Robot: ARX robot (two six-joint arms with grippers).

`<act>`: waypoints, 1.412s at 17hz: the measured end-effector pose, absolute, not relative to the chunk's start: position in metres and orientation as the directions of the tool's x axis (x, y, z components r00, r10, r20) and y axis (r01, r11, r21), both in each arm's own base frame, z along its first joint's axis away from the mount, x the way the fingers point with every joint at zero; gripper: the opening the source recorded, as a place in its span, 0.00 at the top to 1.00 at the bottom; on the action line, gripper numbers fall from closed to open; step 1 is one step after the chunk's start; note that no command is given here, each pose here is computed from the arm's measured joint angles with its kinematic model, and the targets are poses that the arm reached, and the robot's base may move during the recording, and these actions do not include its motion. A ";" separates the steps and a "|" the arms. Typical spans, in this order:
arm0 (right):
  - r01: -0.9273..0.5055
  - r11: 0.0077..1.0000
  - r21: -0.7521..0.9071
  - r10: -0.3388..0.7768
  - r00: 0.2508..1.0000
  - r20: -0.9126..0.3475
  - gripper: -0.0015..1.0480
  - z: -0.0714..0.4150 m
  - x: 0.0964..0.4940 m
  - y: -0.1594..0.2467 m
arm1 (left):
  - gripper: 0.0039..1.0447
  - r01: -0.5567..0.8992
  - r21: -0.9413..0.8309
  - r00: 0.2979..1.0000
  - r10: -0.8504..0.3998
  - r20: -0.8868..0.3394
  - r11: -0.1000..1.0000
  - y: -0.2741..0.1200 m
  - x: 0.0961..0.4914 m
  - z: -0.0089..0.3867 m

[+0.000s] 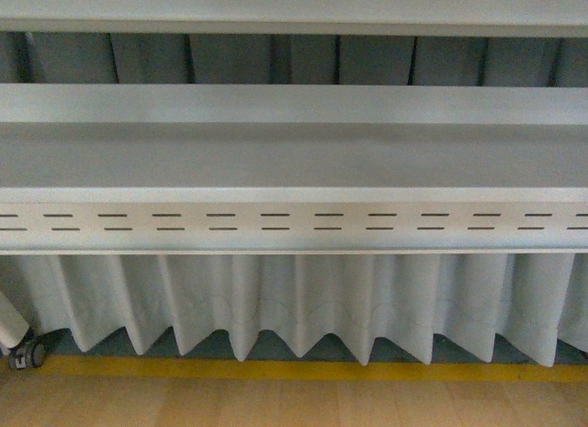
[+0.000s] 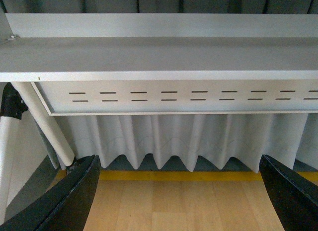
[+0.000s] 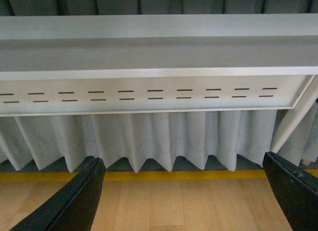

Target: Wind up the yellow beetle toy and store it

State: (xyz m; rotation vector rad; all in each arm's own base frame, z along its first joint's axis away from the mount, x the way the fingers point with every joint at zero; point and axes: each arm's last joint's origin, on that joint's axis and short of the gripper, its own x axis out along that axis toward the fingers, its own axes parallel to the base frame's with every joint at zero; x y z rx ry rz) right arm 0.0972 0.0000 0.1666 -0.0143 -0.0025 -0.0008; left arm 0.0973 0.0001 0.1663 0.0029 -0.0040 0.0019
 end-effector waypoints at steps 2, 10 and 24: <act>0.000 1.000 -0.014 0.000 1.000 0.002 0.06 0.167 0.097 0.000 | 0.06 -0.002 0.003 1.000 0.002 0.003 1.000 0.000 0.097 0.166; 0.001 1.000 -0.014 -0.001 1.000 0.003 0.06 0.167 0.097 0.000 | 0.06 -0.002 0.003 1.000 0.002 0.004 1.000 0.000 0.097 0.166; 0.000 1.000 -0.014 0.000 1.000 0.003 0.06 0.167 0.097 0.000 | 0.06 -0.002 0.003 1.000 0.002 0.004 1.000 0.000 0.097 0.166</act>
